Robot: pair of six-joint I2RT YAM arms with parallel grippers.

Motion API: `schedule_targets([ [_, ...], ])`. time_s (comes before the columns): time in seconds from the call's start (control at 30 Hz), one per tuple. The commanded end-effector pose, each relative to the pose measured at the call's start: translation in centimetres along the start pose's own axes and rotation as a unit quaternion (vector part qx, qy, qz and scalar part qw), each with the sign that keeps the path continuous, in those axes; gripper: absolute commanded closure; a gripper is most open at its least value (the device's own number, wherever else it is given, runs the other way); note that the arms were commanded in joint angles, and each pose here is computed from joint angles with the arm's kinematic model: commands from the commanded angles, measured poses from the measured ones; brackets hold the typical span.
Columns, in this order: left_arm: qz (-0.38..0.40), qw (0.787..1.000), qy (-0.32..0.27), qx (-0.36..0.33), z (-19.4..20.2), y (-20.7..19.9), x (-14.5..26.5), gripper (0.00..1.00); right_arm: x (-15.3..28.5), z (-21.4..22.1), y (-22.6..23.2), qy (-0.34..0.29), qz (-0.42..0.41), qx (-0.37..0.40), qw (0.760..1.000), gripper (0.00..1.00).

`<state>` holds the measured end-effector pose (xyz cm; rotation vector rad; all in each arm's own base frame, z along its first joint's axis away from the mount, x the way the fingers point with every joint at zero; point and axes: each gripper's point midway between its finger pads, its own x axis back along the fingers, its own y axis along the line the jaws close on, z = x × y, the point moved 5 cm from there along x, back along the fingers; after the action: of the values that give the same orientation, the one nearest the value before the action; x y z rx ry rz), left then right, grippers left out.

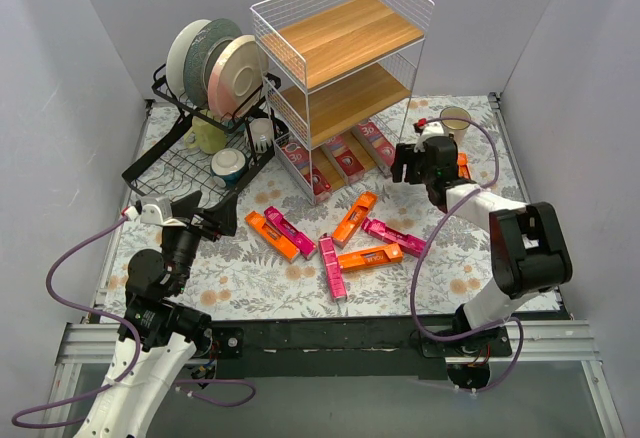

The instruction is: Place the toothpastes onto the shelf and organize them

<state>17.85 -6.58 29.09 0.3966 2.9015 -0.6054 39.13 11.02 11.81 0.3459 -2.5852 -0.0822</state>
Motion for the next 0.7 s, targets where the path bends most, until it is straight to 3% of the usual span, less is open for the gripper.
schedule_targets([
  [0.0, 0.0, 1.0, 0.001, -0.008, -0.4, -0.1, 0.0, 0.02, 1.2, -0.7, -0.9, -0.047, 0.02, -0.111, 0.992, 0.3],
  [0.23, 0.002, 1.0, -0.001, -0.008, -0.5, -0.1, 0.0, 0.02, 0.2, 0.4, 0.0, -0.039, -0.036, -0.176, 0.983, 0.43],
  [0.67, -0.003, 1.0, 0.003, -0.013, -0.3, 0.1, -0.1, 0.02, -3.7, 0.2, 0.6, -0.041, -0.067, -0.212, 0.974, 0.53],
])
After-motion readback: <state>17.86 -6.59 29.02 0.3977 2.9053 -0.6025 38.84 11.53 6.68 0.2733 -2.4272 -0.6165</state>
